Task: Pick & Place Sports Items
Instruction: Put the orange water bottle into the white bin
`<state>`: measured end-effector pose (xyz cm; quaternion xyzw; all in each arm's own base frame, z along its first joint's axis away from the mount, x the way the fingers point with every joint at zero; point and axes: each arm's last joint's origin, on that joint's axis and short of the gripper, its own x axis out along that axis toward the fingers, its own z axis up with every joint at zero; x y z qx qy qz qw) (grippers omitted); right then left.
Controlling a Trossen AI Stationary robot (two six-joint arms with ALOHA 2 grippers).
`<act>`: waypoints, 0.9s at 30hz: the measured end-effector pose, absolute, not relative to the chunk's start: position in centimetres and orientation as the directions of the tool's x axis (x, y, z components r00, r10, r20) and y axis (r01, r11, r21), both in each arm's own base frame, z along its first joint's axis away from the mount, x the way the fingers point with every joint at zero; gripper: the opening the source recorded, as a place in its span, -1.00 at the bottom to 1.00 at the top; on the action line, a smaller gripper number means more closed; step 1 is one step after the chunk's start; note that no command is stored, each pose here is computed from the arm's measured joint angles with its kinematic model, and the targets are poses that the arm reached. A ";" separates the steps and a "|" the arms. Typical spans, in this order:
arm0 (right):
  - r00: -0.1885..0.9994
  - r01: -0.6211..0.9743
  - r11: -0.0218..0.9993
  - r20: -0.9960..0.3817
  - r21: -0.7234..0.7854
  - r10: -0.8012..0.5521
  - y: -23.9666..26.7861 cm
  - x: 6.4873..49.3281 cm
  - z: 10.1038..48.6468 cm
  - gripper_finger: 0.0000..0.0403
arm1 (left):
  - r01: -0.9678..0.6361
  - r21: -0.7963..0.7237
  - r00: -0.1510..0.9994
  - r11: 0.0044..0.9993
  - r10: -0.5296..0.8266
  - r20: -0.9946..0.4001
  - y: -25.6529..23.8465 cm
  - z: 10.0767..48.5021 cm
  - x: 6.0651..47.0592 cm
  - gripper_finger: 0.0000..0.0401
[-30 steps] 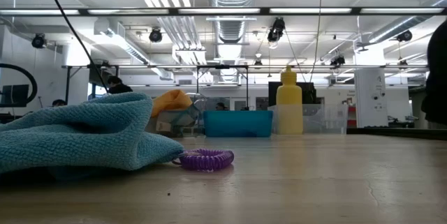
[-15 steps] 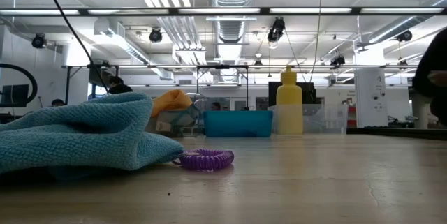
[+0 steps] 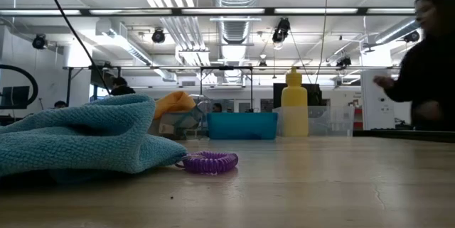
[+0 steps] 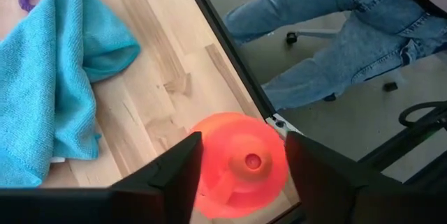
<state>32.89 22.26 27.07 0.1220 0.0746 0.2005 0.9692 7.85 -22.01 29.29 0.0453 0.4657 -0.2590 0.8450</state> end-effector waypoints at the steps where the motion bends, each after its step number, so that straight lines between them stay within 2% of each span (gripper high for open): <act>1: 0.908 -0.370 0.890 -0.096 0.266 0.407 22.3 32.9 27.1 0.38 | 0.480 -0.165 0.431 0.862 -0.396 -0.811 -22.0 29.3 7.9 -0.04; 9: 0.908 -0.371 0.890 -0.097 0.266 0.407 22.3 32.9 27.1 0.38 | 0.491 -0.156 0.437 0.857 -0.397 -0.808 -22.0 29.3 7.9 -0.66; 11: 0.908 -0.370 0.890 -0.097 0.266 0.407 22.3 32.9 27.1 0.38 | 0.490 -0.157 0.437 0.857 -0.398 -0.807 -22.0 29.3 7.9 -0.76; 27: 0.907 -0.369 0.891 -0.106 0.264 0.407 22.3 32.9 27.0 0.38 | 0.484 -0.141 0.454 0.864 -0.386 -0.803 -22.0 29.4 7.9 -0.76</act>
